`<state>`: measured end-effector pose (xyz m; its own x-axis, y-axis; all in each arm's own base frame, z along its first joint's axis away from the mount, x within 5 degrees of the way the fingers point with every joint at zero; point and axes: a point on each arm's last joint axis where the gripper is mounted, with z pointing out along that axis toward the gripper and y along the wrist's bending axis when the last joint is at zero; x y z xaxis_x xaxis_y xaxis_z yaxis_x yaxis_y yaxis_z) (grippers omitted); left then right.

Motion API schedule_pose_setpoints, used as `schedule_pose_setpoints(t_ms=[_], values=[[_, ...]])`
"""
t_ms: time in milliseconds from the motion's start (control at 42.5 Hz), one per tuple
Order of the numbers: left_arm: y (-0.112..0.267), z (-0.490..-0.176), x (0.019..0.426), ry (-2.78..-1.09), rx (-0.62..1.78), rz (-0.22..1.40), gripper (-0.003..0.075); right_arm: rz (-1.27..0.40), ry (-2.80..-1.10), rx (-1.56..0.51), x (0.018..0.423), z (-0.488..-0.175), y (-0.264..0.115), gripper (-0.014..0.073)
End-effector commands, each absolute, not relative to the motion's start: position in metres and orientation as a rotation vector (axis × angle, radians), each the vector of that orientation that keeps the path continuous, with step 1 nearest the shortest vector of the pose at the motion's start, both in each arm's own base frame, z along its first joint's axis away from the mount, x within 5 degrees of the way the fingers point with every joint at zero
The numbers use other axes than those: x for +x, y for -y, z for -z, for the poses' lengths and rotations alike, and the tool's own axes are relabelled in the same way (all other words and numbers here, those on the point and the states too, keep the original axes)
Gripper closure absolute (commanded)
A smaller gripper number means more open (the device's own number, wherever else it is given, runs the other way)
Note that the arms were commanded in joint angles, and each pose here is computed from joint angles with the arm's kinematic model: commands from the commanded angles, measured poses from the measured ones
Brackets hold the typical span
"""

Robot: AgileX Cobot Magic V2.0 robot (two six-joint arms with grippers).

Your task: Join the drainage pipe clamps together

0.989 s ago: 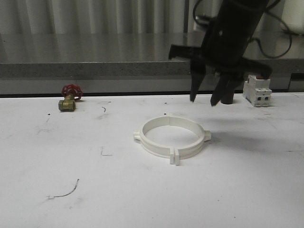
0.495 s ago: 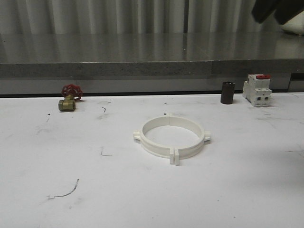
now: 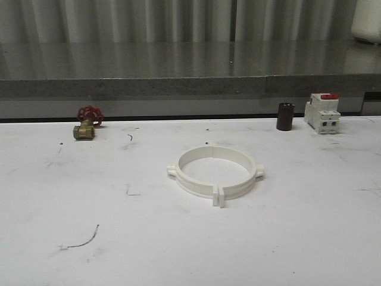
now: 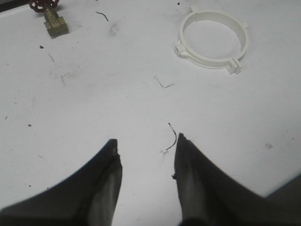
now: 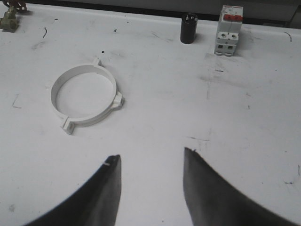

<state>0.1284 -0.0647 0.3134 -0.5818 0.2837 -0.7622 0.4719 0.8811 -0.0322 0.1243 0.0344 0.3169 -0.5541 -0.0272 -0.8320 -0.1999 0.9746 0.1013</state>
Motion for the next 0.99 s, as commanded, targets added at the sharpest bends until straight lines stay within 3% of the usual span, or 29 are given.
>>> schedule_pose_setpoints(t_ms=[0,141,400,966], values=[[0.0663,-0.3279,0.1314,-2.134,0.505,0.322,0.0447,-0.204,-2.070,-0.170,0.1174,-0.3284,-0.0305,0.0248],[0.0663,-0.3279,0.1314,-2.134,0.505,0.322,0.0447,-0.181,-2.107,-0.179,0.1126,-0.3259,-0.0283,0.0302],[0.0663,-0.3279,0.1314,-2.134,0.505,0.322,0.0447,-0.181,-2.104,-0.179,0.1127,-0.3261,-0.0283,0.0718],[0.0641,-0.3293,0.1284,-2.119,0.498,0.319,0.0447,-0.181,-2.105,-0.179,0.1127,-0.3260,-0.0283,0.0711]])
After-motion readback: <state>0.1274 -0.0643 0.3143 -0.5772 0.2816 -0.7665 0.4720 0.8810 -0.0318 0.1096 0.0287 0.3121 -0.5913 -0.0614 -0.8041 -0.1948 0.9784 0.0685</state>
